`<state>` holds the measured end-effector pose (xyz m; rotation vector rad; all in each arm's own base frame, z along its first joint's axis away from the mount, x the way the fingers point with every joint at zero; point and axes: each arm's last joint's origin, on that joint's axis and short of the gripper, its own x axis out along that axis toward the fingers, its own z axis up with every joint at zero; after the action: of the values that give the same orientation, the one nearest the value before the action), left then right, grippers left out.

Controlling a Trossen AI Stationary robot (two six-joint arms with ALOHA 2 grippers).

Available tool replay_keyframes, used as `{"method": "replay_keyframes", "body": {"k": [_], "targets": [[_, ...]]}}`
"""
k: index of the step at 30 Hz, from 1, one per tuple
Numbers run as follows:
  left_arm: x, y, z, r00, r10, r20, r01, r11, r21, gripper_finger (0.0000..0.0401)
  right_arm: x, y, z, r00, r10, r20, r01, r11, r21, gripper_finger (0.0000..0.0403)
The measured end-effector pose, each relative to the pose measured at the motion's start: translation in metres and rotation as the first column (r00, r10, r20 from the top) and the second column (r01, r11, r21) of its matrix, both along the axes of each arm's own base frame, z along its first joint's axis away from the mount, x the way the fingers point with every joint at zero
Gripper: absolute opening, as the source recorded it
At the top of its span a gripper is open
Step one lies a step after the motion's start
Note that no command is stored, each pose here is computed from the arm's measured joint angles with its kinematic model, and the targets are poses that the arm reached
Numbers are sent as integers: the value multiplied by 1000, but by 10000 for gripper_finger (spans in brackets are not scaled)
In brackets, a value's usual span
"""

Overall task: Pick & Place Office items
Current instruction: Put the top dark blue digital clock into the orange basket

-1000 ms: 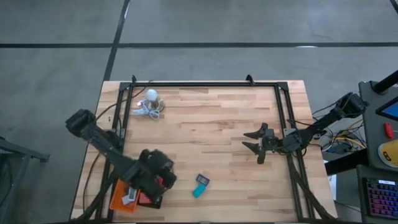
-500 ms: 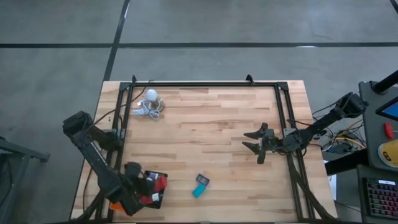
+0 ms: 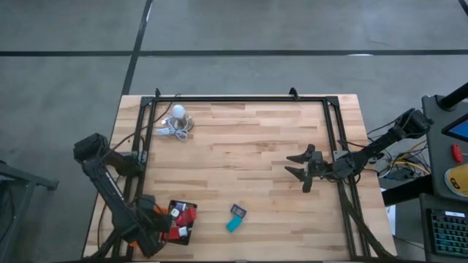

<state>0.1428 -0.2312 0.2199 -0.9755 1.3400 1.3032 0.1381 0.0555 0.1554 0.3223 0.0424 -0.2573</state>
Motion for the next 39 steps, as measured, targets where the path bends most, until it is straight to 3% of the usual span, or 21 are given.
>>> {"method": "replay_keyframes", "body": {"k": [13, 21, 35, 39], "targets": [[-4, 8, -34, 994, -109, -13, 109, 994, -20, 152, 0, 0, 0, 1000, 0, 0, 0, 1000, 0, 210], [-6, 11, -44, 993, -121, -1, 121, 992, -31, 157, 0, 0, 0, 1000, 0, 0, 0, 1000, 0, 210], [-5, 10, -43, 992, -122, 31, 123, 992, -42, 268, 0, 0, 0, 1000, 0, 1, 0, 1000, 0, 210], [-4, 9, -43, 992, -121, 34, 123, 991, -45, 281, 0, 0, 0, 1000, 0, 0, 0, 1000, 0, 210]]}}
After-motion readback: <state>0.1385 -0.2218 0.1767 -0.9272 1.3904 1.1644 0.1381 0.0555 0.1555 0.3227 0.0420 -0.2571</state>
